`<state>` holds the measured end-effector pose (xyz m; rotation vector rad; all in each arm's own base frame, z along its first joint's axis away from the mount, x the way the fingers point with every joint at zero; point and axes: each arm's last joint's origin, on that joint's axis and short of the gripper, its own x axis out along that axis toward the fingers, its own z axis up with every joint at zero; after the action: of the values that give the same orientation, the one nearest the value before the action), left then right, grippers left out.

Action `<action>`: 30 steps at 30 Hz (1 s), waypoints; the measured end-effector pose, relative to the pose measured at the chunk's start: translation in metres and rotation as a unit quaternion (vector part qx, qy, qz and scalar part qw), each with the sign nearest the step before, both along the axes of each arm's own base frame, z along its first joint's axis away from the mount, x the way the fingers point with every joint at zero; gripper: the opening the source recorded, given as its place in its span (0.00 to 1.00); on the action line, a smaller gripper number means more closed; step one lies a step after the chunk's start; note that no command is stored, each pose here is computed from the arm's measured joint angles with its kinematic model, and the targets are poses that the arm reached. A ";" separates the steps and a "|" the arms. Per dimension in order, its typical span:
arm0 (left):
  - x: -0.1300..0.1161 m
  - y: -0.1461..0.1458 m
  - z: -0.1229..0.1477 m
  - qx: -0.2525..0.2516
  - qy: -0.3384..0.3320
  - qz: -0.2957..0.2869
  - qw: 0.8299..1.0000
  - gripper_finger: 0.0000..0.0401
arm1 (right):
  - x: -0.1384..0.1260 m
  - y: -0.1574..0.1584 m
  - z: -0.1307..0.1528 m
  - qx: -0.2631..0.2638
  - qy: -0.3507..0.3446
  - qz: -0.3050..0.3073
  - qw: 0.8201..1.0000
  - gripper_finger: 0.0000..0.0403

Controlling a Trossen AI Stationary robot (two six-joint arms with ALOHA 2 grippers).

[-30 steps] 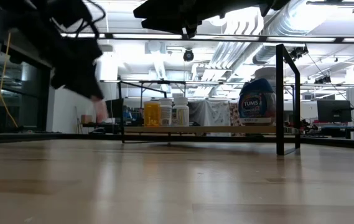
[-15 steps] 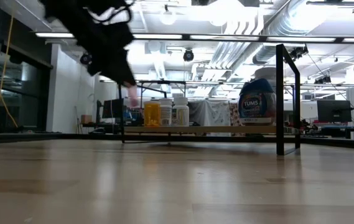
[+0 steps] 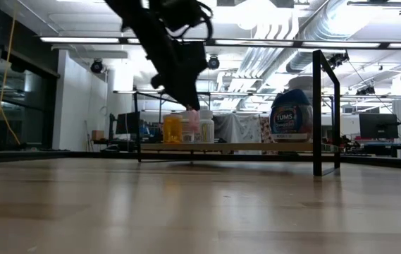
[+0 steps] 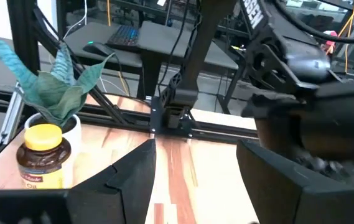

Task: Pick and place medicine bottles onto shelf by color
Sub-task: Put the pink pill bottle on the shelf

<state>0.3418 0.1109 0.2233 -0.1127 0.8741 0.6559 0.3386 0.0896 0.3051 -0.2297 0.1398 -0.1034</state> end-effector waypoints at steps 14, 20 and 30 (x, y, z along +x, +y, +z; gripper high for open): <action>0.018 0.028 -0.015 -0.024 0.053 0.020 0.998 0.30 | 0.000 0.000 -0.001 0.002 0.003 -0.005 1.000 0.53; 0.015 0.035 -0.015 -0.027 0.049 0.036 0.998 0.30 | 0.000 0.000 -0.001 0.003 0.003 -0.005 1.000 0.53; 0.014 0.039 -0.015 -0.025 0.053 0.038 0.998 0.30 | 0.000 -0.001 -0.001 0.003 0.003 -0.006 1.000 0.53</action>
<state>0.3556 0.1496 0.2084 -0.1569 0.9914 0.7155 0.3385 0.0891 0.3044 -0.2231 0.1466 -0.1140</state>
